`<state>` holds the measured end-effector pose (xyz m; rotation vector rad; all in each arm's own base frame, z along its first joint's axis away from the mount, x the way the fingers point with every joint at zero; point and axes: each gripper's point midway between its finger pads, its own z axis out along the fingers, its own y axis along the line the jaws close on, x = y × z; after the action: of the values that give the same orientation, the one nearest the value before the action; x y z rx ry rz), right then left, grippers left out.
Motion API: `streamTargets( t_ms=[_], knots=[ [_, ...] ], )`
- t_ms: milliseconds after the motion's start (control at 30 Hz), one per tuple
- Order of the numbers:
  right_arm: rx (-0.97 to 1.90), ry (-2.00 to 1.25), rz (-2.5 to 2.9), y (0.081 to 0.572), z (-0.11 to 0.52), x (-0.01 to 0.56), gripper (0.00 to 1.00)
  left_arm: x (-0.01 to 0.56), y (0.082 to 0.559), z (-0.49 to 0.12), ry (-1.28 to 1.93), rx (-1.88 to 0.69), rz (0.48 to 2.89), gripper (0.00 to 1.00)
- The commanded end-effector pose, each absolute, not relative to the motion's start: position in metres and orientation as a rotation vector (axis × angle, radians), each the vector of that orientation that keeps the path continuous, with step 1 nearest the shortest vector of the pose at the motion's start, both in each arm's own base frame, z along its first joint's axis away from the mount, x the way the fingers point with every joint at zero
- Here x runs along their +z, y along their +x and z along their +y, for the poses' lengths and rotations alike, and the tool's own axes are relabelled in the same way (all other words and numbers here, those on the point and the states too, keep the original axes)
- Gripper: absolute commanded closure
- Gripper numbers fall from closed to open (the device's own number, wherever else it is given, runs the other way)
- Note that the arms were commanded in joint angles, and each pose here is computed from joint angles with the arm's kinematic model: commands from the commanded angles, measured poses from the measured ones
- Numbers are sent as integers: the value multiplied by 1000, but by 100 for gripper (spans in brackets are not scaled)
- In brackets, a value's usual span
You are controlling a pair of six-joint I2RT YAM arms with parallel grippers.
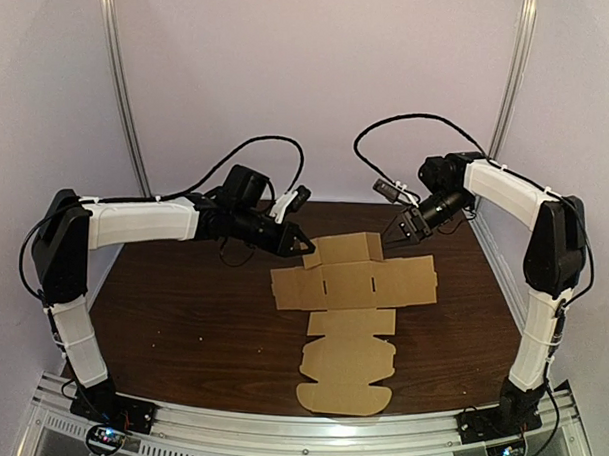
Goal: Fold the paper box
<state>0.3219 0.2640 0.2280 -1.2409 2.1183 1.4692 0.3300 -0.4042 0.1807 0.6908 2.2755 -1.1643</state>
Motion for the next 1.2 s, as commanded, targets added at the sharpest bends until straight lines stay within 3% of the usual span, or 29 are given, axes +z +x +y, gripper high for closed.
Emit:
streamTargets(
  t_ms=[0,300,433,767,933,1033,1167],
  knots=[
    [1517,-1242,2083,312,275,237,46,200,333,-406,701,-1191,2207,100],
    [1536,-1251,2102,307,294,229,41,205,329,-407,704,-1223,2202,100],
    [1470,-1219,2105,315,299,227,44,208,327,-408,713,-1242,2191,100],
    [1479,-1170,2145,321,312,216,72,206,324,-409,721,-1270,2188,100],
    [1459,-1185,2148,320,316,215,98,202,325,-407,696,-1251,2211,100],
    [1428,-1178,2167,322,315,213,100,201,327,-405,676,-1233,2232,100],
    [1385,-1188,2175,321,307,213,100,204,328,-395,692,-1139,2255,85]
  ],
)
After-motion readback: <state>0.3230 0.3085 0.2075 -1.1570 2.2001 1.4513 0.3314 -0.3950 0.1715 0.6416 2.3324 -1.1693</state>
